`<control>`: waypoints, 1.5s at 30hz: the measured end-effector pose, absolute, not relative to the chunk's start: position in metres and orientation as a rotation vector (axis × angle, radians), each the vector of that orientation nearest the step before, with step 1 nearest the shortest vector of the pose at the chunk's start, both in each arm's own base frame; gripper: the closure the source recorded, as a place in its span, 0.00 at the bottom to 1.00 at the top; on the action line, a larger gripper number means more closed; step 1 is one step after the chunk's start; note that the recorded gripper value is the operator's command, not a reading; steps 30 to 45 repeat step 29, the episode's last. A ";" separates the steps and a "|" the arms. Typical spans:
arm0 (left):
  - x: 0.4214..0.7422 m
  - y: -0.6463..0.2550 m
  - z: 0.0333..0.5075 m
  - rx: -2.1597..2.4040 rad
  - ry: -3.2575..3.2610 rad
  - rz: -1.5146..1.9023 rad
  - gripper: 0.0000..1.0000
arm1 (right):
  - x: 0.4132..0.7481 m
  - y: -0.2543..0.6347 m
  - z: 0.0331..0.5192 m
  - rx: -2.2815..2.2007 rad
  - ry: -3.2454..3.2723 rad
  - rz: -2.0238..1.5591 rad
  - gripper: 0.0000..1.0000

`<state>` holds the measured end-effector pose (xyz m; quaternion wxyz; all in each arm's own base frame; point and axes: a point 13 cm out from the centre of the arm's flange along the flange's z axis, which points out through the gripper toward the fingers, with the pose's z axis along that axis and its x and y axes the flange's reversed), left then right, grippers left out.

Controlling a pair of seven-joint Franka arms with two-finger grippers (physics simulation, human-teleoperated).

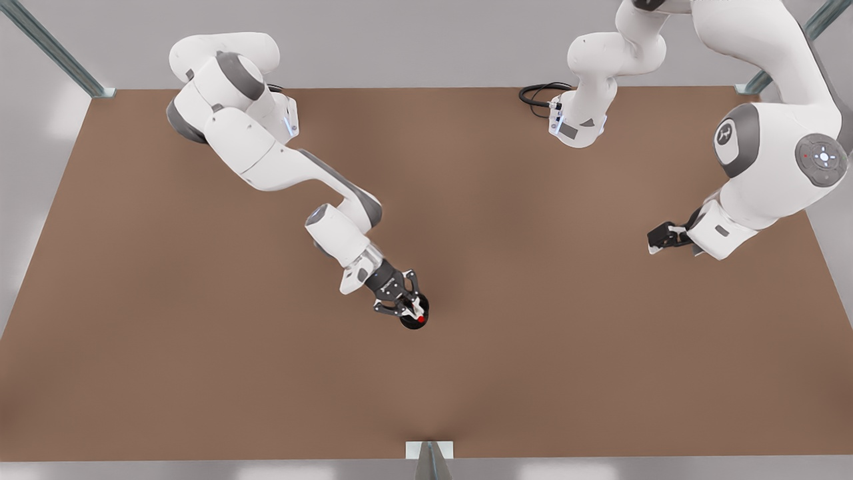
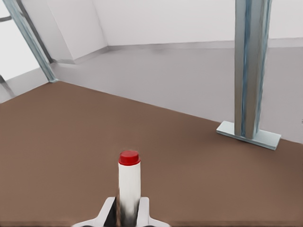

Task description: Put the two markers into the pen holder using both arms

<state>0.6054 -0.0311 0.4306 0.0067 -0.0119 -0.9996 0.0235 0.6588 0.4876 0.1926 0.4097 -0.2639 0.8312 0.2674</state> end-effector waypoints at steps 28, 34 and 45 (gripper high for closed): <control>0.625 -0.060 0.400 0.017 -3.075 0.103 0.00 | 0.660 0.037 0.456 -0.039 3.024 -0.074 0.00; 0.625 -0.060 0.400 0.019 -3.075 0.103 0.00 | 0.661 0.040 0.452 -0.046 3.041 -0.067 0.00; 0.625 -0.060 0.400 0.019 -3.075 0.103 0.00 | 0.661 0.040 0.452 -0.046 3.041 -0.067 0.00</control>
